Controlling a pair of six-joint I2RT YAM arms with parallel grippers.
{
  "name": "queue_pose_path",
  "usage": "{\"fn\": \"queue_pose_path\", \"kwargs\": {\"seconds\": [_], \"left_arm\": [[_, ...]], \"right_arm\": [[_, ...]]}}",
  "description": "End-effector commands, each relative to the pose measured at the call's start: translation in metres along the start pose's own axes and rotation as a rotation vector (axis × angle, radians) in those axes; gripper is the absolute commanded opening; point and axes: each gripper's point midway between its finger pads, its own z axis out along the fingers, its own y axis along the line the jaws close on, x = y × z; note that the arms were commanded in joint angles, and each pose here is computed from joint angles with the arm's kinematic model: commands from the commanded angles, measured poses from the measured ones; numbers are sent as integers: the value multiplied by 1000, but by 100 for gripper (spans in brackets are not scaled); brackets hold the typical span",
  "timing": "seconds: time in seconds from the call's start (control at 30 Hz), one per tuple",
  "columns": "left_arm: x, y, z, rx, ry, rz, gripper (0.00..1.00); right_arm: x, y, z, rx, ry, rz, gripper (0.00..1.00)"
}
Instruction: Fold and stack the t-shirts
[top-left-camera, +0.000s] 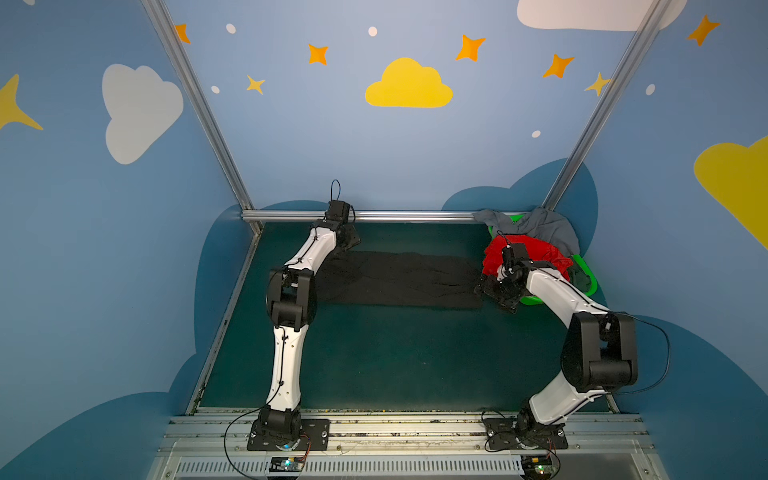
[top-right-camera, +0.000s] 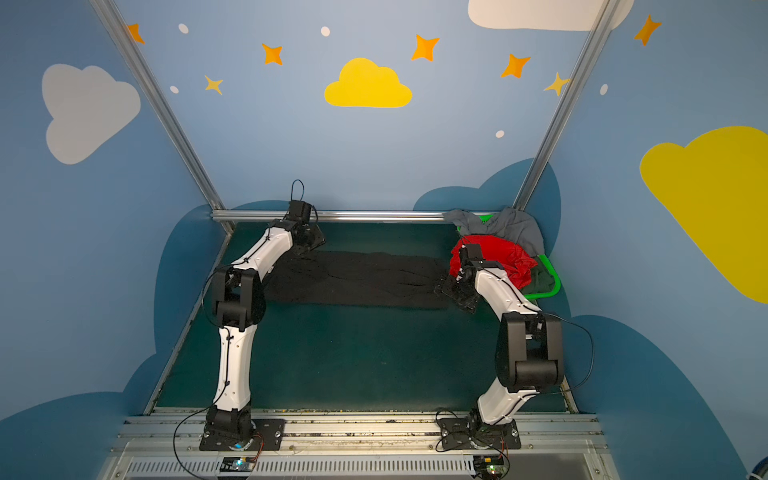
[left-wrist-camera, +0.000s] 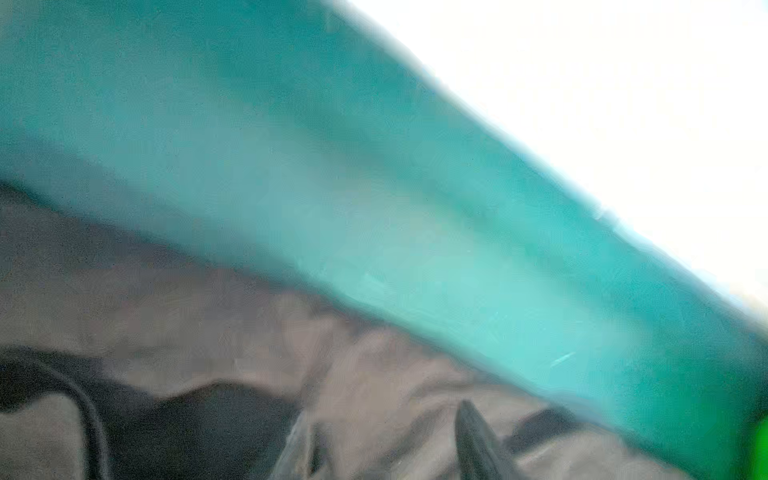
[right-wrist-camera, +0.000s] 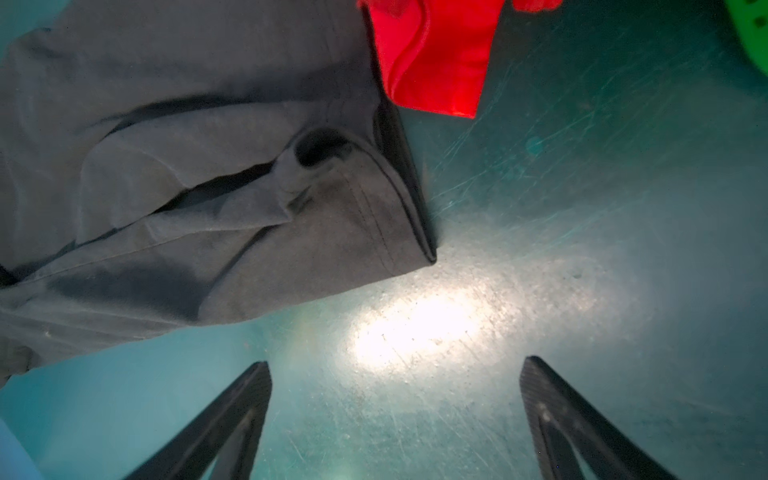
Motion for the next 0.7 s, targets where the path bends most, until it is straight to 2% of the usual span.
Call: {"fn": "queue_pose_path", "kwargs": {"seconds": [0.0, 0.07, 0.13, 0.33, 0.5, 0.67], "left_arm": [[-20, 6, -39, -76, -60, 77, 79], [-22, 8, -55, -101, -93, 101, 94], [-18, 13, -73, -119, -130, 118, 100], [13, 48, -116, -150, -191, 74, 100], [41, 72, -147, -133, -217, 23, 100], [70, 93, -154, -137, -198, -20, 100]], "right_arm": [[3, 8, -12, -26, -17, -42, 92], [3, 13, -15, -20, -26, -76, 93], [3, 19, -18, -7, -43, -116, 96], [2, 46, -25, 24, -79, -242, 97], [-5, 73, -15, -1, -79, -300, 97], [-16, 92, 10, 0, -52, -320, 97]]}}
